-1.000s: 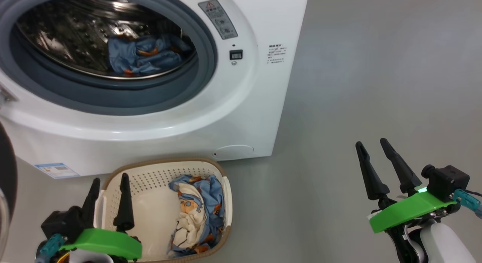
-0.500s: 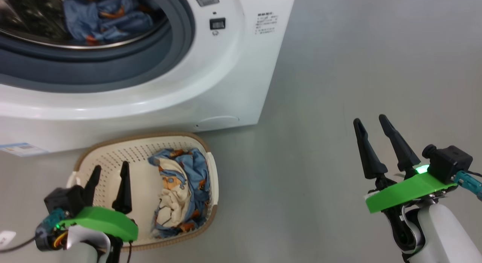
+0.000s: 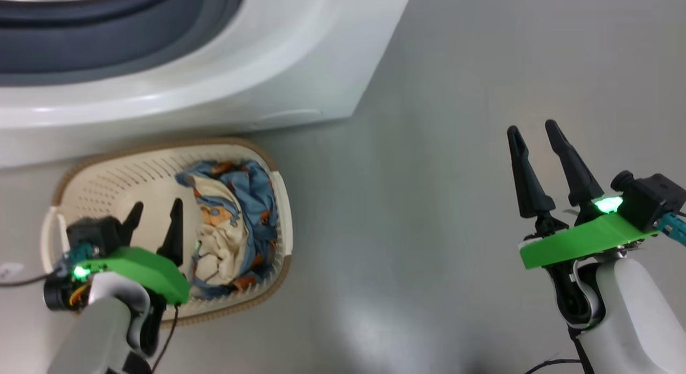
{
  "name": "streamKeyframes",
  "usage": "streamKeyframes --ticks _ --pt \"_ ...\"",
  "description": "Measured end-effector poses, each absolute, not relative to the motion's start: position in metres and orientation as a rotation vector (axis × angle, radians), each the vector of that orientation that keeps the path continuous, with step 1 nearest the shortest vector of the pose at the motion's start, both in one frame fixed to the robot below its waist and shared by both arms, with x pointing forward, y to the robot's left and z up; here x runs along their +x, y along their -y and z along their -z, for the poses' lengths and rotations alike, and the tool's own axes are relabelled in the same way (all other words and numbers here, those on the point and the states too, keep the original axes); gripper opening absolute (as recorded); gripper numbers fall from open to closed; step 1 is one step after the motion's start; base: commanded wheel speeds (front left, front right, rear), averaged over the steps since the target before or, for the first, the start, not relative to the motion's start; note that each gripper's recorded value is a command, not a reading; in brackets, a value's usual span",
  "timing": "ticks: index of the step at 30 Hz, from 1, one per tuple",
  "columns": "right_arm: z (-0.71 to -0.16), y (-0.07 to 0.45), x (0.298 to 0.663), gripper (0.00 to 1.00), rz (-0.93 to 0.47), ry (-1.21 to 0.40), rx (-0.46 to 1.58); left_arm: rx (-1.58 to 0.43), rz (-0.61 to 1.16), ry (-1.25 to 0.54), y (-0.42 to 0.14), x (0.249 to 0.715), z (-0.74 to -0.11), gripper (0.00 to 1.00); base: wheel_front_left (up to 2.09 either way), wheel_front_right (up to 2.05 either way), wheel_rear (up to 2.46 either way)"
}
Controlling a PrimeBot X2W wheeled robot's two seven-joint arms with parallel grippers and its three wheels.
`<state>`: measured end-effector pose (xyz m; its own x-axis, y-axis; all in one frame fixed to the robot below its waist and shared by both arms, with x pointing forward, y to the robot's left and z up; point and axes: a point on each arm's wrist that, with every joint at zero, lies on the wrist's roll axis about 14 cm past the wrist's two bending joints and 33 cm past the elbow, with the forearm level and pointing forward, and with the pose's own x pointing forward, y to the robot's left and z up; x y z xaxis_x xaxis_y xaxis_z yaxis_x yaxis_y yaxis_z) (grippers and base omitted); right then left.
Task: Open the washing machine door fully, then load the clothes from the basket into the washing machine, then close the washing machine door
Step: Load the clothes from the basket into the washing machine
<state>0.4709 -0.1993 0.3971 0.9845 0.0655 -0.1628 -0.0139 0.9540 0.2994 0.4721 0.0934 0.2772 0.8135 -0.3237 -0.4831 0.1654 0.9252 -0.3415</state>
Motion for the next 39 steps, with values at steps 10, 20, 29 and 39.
streamKeyframes --ticks 10,20,29,39 --pt "-0.361 0.198 0.488 1.00 -0.023 -0.224 0.316 -0.324 0.293 -0.782 -0.075 0.471 -0.209 1.00 0.00 0.00 0.00" --pt "-0.329 0.202 0.494 1.00 0.002 -0.276 0.311 -0.285 0.401 -1.030 -0.054 0.445 -0.145 1.00 0.00 0.00 0.00" --pt "-0.308 0.210 0.486 1.00 0.035 -0.325 0.303 -0.268 0.482 -1.126 -0.033 0.438 -0.115 1.00 0.00 0.00 0.00" --pt "-0.296 0.217 0.485 1.00 0.054 -0.348 0.285 -0.206 0.481 -1.176 -0.036 0.450 -0.087 1.00 0.00 0.00 0.00"
